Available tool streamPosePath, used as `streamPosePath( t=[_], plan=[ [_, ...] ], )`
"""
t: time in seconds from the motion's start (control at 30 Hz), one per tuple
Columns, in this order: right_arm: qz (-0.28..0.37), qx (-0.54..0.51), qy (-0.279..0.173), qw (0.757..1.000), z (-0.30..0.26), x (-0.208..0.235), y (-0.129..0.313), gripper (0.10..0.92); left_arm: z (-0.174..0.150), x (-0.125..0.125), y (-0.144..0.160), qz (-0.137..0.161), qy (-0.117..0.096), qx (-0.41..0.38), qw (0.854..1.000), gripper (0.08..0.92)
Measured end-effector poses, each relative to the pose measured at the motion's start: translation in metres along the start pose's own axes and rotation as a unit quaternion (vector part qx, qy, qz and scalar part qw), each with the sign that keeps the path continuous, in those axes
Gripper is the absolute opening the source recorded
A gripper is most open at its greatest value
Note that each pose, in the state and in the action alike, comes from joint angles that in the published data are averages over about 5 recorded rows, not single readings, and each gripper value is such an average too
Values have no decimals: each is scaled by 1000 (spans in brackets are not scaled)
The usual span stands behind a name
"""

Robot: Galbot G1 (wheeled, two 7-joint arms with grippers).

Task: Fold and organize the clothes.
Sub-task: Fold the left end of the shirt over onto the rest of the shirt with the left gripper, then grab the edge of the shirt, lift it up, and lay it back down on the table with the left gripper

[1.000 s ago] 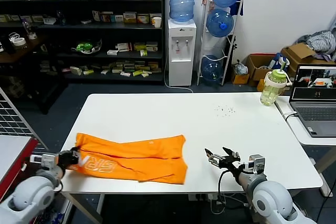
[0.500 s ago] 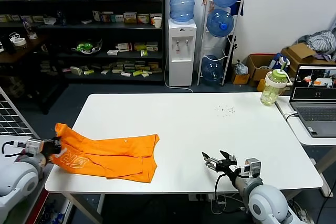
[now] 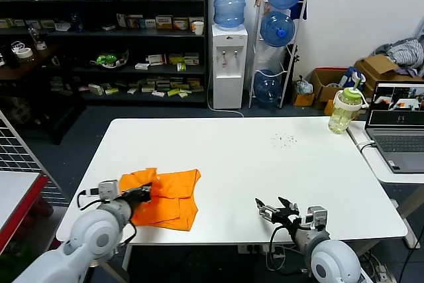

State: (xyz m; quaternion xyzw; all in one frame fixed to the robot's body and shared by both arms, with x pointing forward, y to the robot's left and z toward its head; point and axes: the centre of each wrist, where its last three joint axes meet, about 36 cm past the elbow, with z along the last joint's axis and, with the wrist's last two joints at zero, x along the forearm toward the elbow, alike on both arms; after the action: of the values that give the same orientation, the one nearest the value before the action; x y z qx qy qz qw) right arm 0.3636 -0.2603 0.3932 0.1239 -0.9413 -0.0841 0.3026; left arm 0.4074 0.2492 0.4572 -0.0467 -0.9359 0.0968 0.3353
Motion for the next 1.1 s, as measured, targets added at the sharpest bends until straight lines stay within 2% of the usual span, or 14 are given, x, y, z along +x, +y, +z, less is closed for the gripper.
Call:
streamPosePath(
  t=[0.17,0.37,0.67,0.87,1.1],
  plan=[
    [0,-2,4,1000,2,-3,2,823,3,-8,-27,29,5,17,999,111],
    [-1,-2,6,1000,2,-6,2,823,3,-17,-42,45,3,27,999,137],
    [-4,-2,4,1000,1,-9,1,823,0,-13,-44,58,2,33,998,385],
    [-7,-3,2,1000,2,-9,0,823,-6,-11,-14,35,-2,26,999,558],
    [-12,-7,0,1000,5,-8,1,823,-8,-14,59,-7,4,-8,1000,755]
  ],
)
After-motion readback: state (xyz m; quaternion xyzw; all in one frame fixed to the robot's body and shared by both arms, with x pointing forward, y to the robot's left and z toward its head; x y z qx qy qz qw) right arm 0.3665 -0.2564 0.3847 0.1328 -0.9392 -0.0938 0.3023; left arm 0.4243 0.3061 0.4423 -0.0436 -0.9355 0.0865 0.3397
